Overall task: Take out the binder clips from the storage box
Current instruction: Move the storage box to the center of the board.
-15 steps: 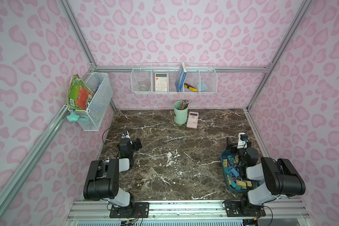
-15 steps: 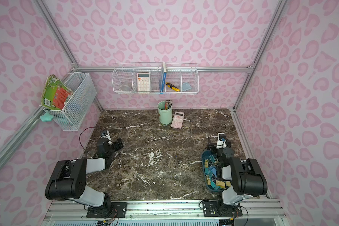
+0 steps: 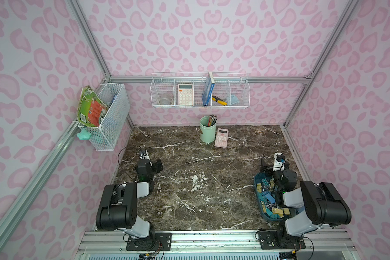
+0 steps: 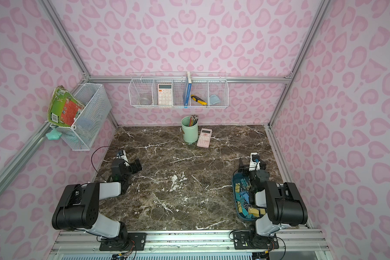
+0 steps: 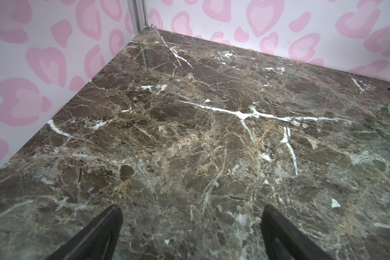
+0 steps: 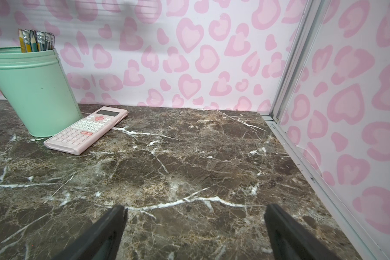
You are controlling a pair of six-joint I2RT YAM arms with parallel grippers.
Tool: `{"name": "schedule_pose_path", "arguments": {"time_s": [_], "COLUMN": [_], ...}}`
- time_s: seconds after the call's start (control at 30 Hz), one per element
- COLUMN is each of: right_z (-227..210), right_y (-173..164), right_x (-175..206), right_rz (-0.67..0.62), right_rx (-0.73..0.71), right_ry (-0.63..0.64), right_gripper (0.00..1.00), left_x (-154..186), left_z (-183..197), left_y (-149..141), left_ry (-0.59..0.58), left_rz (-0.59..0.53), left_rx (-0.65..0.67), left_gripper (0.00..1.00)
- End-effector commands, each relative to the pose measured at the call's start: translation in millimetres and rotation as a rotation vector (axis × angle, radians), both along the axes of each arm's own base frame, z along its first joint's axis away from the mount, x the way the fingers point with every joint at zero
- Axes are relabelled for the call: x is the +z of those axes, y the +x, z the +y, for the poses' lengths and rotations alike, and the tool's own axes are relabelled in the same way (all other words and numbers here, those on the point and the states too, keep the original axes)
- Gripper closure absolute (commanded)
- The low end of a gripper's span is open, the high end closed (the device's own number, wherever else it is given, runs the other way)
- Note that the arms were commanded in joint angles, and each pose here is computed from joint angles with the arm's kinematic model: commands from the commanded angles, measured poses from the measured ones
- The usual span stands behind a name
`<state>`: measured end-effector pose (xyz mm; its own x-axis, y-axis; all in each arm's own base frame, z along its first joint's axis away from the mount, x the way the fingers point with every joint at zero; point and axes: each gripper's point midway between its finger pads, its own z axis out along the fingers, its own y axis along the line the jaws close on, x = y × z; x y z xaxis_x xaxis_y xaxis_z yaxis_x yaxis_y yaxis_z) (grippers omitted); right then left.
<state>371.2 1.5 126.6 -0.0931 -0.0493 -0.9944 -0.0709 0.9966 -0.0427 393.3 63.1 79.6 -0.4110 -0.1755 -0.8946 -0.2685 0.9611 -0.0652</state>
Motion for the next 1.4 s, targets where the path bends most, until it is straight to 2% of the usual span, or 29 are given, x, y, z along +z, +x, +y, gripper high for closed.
{"name": "schedule_pose_path", "arguments": {"time_s": [0.0, 0.17, 0.27, 0.33, 0.4, 0.5, 0.6, 0.7, 0.77, 0.87, 1.07, 1.17, 1.23, 1.3, 1.37], "right_z": [0, -4, 3, 4, 1, -3, 6, 12, 26, 43, 81, 97, 100, 99, 99], "right_y": [2, 3, 2, -1, 0, 8, 13, 12, 5, -10, -57, -85, -101, -115, -125], "right_x": [5, 13, 33, 47, 59, 75, 81, 79, 75, 66, 26, 4, -8, -19, -31], "right_rz": [-0.020, -0.023, -0.029, -0.039, -0.045, -0.003, 0.135, 0.251, 0.333, 0.423, 0.653, 0.771, 0.819, 0.856, 0.886], "right_rx": [-0.002, -0.083, -0.101, -0.132, -0.168, -0.211, -0.177, -0.142, -0.084, -0.069, -0.068, -0.082, -0.098, -0.123, -0.121], "right_ry": [-0.001, -0.026, -0.072, -0.067, 0.036, 0.269, 0.440, 0.515, 0.489, 0.415, 0.287, 0.213, 0.176, 0.158, 0.167], "right_gripper": [0.00, 0.00, 0.00, 0.00, 0.00, 0.00, 0.00, 0.00, 0.00, 0.00, 0.01, 0.16, 0.21, 0.27, 0.38], "left_x": [5, 18, 34, 61, 91, 129, 157, 168, 167, 160, 135, 126, 123, 122, 123], "left_z": [0, 1, 9, 22, 26, 16, 6, -4, -12, -17, -56, -74, -84, -90, -98], "left_y": [2, 8, 10, 14, 17, 18, 10, -2, -13, -32, -66, -80, -87, -93, -97], "left_ry": [0.006, 0.027, -0.008, -0.031, -0.053, -0.120, -0.218, -0.290, -0.337, -0.418, -0.392, -0.429, -0.437, -0.435, -0.430], "left_rz": [-0.020, -0.022, 0.148, 0.211, 0.234, 0.160, 0.084, 0.050, 0.052, 0.059, 0.146, 0.190, 0.211, 0.224, 0.240], "left_rx": [-0.002, -0.009, 0.049, 0.152, 0.195, 0.160, 0.157, 0.142, 0.123, 0.169, 0.093, 0.054, 0.028, 0.003, -0.028], "left_gripper": [0.01, 0.01, 0.01, 0.01, 0.01, 0.01, 0.01, 0.01, 0.01, 0.01, 0.01, 0.01, 0.01, 0.01, 0.01]}}
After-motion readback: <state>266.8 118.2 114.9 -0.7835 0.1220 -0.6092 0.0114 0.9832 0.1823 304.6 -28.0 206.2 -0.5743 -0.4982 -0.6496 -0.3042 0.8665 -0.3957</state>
